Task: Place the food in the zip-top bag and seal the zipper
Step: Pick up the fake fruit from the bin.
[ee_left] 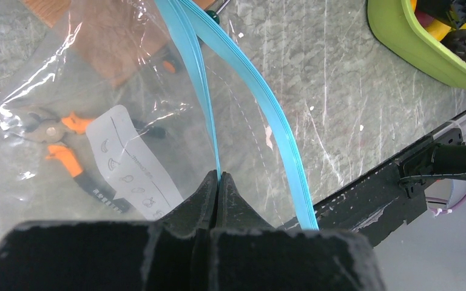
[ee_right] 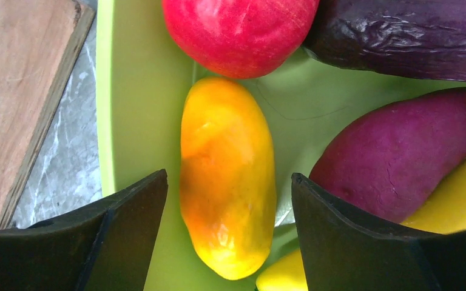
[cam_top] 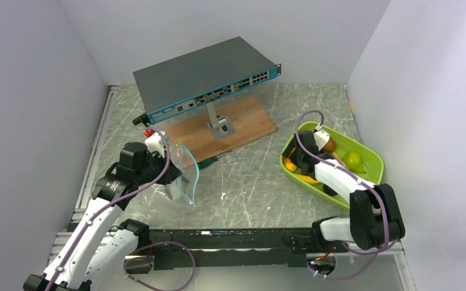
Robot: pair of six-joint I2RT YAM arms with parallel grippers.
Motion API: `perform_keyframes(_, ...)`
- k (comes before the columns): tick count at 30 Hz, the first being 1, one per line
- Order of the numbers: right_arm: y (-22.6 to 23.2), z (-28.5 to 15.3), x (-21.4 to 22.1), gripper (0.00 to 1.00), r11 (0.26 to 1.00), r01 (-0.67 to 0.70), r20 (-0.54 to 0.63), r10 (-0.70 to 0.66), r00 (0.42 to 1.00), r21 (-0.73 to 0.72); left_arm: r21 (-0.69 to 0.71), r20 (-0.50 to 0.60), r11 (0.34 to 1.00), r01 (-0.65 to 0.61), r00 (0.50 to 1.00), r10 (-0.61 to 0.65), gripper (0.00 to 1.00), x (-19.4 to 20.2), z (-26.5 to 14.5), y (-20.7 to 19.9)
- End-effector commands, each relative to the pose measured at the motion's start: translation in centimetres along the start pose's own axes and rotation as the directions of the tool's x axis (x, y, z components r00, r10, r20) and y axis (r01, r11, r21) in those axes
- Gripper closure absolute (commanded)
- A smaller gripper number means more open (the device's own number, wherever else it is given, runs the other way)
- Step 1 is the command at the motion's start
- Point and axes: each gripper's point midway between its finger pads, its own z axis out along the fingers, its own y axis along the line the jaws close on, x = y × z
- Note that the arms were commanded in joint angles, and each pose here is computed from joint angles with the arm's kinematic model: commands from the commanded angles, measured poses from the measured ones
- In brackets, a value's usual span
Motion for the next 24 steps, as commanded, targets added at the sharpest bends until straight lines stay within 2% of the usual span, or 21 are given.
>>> perform_keyframes(1,1.6,0.8,-1.2,0.25,0.998,-0.044,0.03,0.045,0.999,-0.042,0.003,0.049,1.0,-0.024,0.998,0.024,1.0,-1.0,-0.2,-0.2)
perform_keyframes(8,1.2,0.7,-1.3,0.35,0.999,-0.036,0.037,0.037,0.999,-0.032,0.003,0.046,1.0,-0.024,0.999,0.023,1.0,-1.0,-0.2,-0.2)
perform_keyframes(12,1.4,-0.4,-2.6,0.52,0.998,-0.033,0.082,0.036,0.996,-0.045,0.009,0.049,1.0,-0.027,0.998,0.027,1.0,-1.1,-0.2,-0.3)
perform_keyframes(17,1.8,-1.8,-4.1,0.86,0.997,-0.03,0.115,0.038,0.993,-0.065,0.012,0.053,1.0,-0.027,0.998,0.027,1.0,-1.1,-0.3,-0.4)
perform_keyframes(20,2.3,-2.8,-4.8,0.94,0.995,-0.029,0.133,0.042,0.99,-0.097,0.018,0.049,0.999,-0.03,0.998,0.029,1.0,-1.1,-0.2,-0.5)
perform_keyframes(24,3.4,-5.1,-6.0,0.97,0.987,-0.009,0.185,0.039,0.982,-0.163,0.023,0.048,0.999,-0.029,0.998,0.028,1.0,-1.0,-0.2,-0.6)
